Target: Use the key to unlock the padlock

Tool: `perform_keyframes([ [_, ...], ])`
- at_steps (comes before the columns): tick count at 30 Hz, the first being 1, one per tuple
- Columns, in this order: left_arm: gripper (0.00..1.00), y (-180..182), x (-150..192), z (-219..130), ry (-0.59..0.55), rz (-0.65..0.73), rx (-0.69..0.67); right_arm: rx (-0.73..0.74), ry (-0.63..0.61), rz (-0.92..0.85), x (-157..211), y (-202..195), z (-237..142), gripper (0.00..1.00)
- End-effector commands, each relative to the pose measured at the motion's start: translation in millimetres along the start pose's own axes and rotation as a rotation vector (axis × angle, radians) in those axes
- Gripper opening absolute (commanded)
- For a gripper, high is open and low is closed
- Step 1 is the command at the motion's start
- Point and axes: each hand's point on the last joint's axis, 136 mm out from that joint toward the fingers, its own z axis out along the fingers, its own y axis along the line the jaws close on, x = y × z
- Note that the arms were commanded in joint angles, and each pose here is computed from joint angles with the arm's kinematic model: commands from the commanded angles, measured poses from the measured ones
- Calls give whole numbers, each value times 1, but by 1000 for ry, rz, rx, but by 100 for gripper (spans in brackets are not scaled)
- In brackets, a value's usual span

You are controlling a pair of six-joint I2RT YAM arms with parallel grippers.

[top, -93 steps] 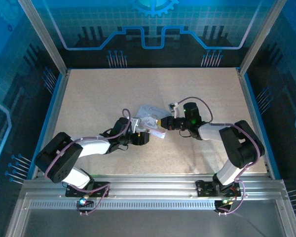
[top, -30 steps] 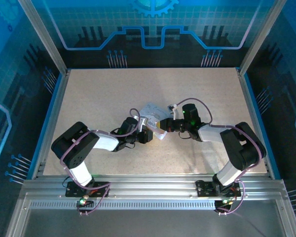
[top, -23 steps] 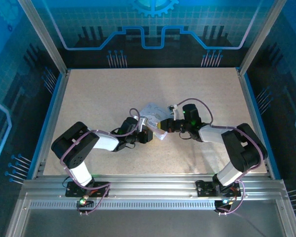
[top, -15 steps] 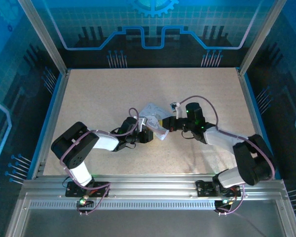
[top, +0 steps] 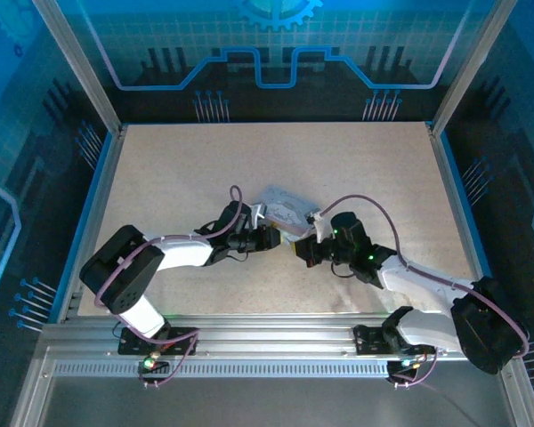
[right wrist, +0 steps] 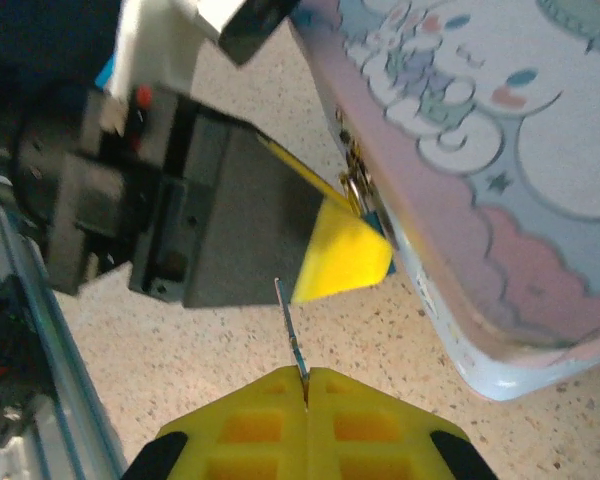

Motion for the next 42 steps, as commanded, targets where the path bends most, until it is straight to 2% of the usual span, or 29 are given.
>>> perform_keyframes([
  [1,27,-28,-7,-8,11,-33,68,68,31,-37,15,-11,1,0],
  [7,24,-37,-11,-9,15,-85,93,94,61,-71,25,-14,13,0],
  [22,22,-38,-13,-13,1,-116,91,120,40,-47,23,-23,35,0],
  [42,23,-34,-11,-12,0,-119,76,99,19,-66,18,-18,35,0],
])
